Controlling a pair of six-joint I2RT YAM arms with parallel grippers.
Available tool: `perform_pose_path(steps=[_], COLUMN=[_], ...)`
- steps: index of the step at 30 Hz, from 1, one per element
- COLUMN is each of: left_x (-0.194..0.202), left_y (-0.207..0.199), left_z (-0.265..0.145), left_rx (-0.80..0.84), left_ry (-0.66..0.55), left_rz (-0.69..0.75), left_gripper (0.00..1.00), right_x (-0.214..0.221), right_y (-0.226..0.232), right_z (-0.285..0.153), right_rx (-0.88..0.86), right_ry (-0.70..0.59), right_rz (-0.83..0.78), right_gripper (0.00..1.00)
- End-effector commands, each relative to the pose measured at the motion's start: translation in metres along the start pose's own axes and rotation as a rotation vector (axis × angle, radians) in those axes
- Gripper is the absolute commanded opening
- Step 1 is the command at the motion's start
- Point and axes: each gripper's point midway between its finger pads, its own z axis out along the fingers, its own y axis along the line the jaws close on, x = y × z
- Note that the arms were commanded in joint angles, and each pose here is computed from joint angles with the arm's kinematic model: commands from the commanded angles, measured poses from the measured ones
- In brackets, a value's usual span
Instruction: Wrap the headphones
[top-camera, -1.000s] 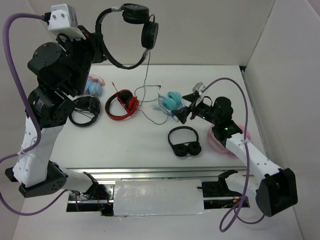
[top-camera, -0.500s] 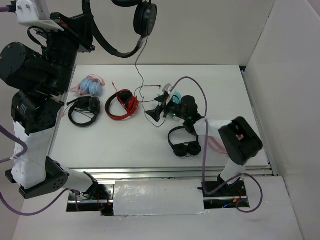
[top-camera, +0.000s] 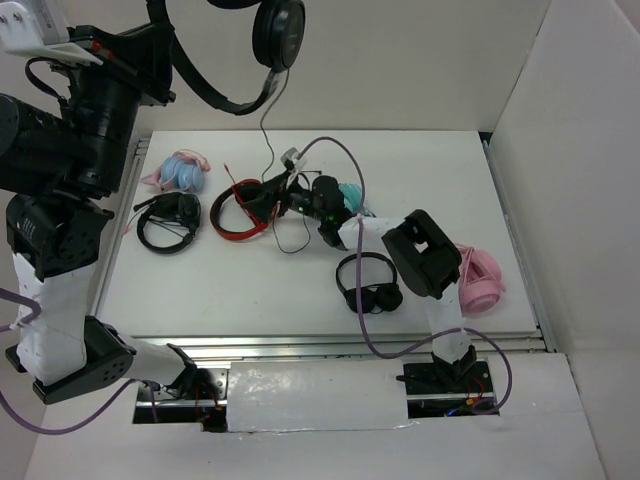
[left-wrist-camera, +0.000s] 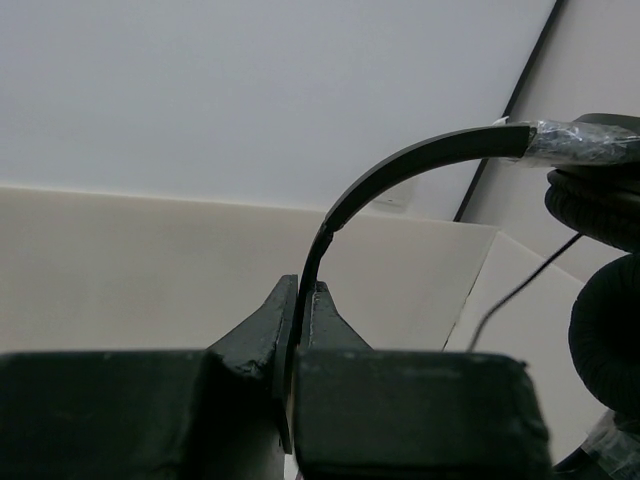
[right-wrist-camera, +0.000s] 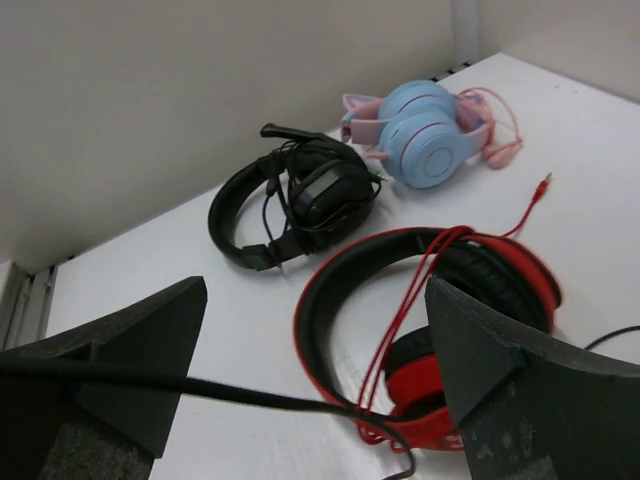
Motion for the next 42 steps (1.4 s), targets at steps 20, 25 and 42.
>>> perform_pose_path(steps=[20,25,42], left_x=[0.077,0.138,0.318], left_y=[0.096,0.113,0.109], left_z=[0.034,0.043,0.028], left_rx=[-0.636,-0.706,-0.375], left_ry=[-0.019,0.077,0.364], left_rz=[0.141,0.248,0.226], left_gripper=[0.0,0.0,0.0], right_x=[0.022,-0.02,-0.209], right_y=[0.052,0.062,0.103], right_z=[-0.194,-0.256,-0.248], right_rx=[0.396,0.617,0.612], right_ry=[0.306,0.371,0.222], right_rz=[-0.003,-0.103,-0.533], right_gripper=[0.0,0.0,0.0])
